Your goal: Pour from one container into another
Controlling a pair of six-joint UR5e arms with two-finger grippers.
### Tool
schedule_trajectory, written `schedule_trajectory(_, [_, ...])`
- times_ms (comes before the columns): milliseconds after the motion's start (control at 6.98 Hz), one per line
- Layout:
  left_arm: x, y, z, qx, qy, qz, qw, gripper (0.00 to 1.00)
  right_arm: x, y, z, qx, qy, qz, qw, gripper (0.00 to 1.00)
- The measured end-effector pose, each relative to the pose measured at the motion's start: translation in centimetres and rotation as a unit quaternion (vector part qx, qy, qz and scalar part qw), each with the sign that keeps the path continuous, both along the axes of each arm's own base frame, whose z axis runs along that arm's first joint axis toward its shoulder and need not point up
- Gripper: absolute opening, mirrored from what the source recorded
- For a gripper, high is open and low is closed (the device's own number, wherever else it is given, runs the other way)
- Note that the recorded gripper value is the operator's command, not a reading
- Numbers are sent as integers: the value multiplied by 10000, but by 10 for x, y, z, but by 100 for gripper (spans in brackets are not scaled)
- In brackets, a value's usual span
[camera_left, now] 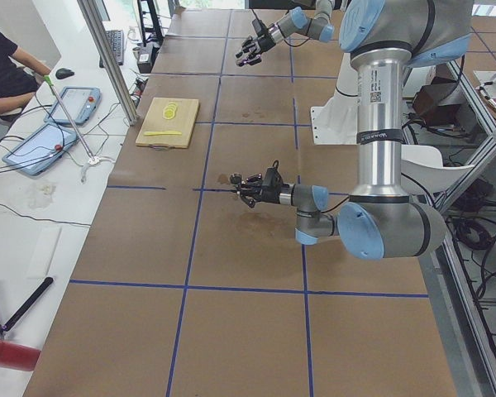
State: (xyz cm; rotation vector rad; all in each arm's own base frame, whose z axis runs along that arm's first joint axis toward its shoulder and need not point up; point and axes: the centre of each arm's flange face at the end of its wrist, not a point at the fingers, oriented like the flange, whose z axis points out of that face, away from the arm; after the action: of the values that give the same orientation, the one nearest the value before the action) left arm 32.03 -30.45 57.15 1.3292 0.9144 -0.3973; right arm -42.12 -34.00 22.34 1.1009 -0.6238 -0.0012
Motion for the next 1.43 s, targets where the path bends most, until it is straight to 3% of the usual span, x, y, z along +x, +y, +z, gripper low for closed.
schedule_trajectory(287, [14,5,-1,64,-545,50,9985,0,-1,0,0,-19,-7,-47,10000,0])
schedule_trajectory(430, [22,8,-6,97,-610,111,9980,0,-1,0,1,-25,-9,-56,10000,0])
schedule_trajectory(1433, [59,25,-16,80,-395,573,9975,0,-2,0,4,-42,17,-56,10000,0])
